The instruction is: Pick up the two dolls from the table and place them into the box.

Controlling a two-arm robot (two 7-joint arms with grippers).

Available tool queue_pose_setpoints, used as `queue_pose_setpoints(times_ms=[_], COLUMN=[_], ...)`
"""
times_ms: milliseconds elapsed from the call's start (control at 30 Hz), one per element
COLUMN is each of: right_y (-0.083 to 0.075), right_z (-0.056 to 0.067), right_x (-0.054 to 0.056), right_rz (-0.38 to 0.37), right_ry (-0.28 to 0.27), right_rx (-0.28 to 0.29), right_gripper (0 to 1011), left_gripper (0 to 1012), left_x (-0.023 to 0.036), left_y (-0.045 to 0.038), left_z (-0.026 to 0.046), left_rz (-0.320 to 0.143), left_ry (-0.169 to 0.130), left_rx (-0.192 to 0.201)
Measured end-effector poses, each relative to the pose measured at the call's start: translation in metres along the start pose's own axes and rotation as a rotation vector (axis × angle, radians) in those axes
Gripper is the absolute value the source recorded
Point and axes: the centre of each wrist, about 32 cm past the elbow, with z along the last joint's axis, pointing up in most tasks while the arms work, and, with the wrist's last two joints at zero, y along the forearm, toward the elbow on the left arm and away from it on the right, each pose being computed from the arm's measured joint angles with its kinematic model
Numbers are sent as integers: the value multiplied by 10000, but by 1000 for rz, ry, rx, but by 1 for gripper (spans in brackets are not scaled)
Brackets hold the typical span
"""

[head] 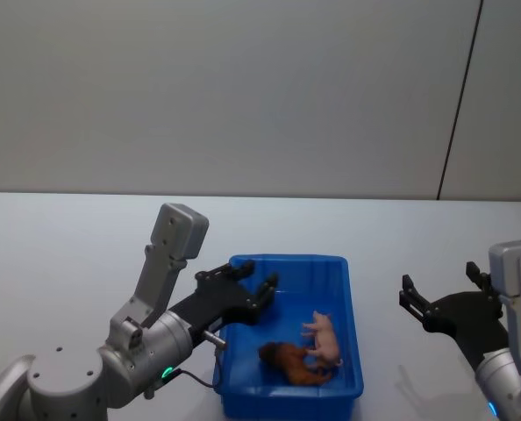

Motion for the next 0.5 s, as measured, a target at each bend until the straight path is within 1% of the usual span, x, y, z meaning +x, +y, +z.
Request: queue_pose_setpoints(times_ms=[33, 133, 167, 200, 233, 267, 300, 333, 400, 433, 467, 500], right_y=[0, 0, 0, 0, 0, 0, 0, 0, 0, 0, 0, 0], right_z=[0, 0, 0, 0, 0, 0, 0, 0, 0, 0, 0, 0], right_x=[0, 0, 0, 0, 0, 0, 0, 0, 0, 0, 0, 0], right_rz=[0, 0, 0, 0, 0, 0, 0, 0, 0, 0, 0, 0], right_ry=[0, 0, 0, 0, 0, 0, 0, 0, 0, 0, 0, 0], right_rx=[0, 0, 0, 0, 0, 0, 0, 0, 0, 0, 0, 0], right_gripper=[1001, 1001, 1001, 1001, 1001, 1001, 1001, 1001, 1001, 1001, 1001, 1001], left_gripper=[412, 478, 536, 552, 578, 636, 657, 719, 751, 778, 832, 850], left_x=[7, 18, 22, 27, 27, 30, 32, 34, 39, 40, 42, 43], left_y=[-19, -50, -65, -85, -85, -101, -108, -115, -132, -137, -147, -151], left_z=[2, 1, 1, 2, 2, 2, 2, 2, 3, 4, 3, 4], left_rz=[-27, -59, -80, -97, -97, -113, -121, -128, -146, -151, -160, -165], left_ry=[2, 6, 8, 10, 10, 12, 12, 13, 15, 15, 16, 16], left_rx=[-6, -13, -18, -22, -22, -26, -28, -29, -34, -35, -37, -38])
